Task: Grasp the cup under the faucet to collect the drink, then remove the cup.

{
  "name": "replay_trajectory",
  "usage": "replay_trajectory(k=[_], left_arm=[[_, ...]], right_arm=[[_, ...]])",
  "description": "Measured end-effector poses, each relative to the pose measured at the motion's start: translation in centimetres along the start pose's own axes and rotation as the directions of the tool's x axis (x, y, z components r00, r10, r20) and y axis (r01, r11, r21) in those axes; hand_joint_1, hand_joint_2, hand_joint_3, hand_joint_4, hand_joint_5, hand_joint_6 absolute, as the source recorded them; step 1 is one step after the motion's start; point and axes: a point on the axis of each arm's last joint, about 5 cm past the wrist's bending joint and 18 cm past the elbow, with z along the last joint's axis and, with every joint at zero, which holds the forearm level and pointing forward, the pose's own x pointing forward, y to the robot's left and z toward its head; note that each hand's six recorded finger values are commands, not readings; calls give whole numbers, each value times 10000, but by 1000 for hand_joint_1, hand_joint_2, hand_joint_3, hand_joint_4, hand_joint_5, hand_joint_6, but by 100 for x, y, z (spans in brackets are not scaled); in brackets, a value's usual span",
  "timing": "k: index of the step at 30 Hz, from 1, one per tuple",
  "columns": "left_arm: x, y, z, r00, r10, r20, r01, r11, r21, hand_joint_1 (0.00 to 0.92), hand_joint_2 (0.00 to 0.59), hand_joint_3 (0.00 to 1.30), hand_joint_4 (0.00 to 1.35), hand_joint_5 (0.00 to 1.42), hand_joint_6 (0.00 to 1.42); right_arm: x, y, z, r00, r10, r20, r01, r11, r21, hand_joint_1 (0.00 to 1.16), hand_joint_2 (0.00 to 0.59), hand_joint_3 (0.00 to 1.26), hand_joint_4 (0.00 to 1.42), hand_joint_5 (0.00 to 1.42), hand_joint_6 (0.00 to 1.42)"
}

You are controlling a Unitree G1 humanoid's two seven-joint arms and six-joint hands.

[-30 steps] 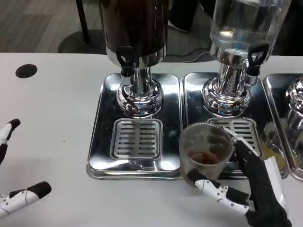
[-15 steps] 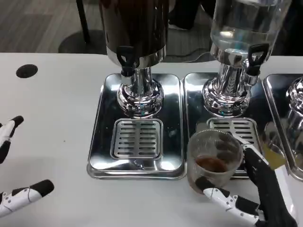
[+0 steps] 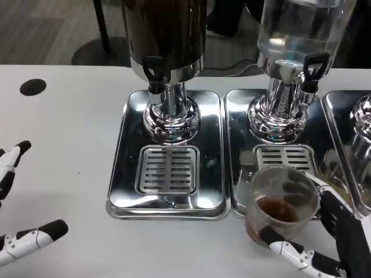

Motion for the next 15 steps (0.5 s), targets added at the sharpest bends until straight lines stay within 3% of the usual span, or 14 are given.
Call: replay_trajectory(k=[8,15], left_arm=[[-26,6,16,10000,-37,38,36,10000,34,0,33,0,0,0,0],[-42,8,37,10000,-75,57,74,9999,91,0,32,0,0,0,0]], right_arm=[[-40,-125,-36,9999,108,119,-107,9999,-97,844,220,308,352,389,367],[-120,-191,-89,9999,70,-76,-71,10000,-59,839,215,316,362,392,367]])
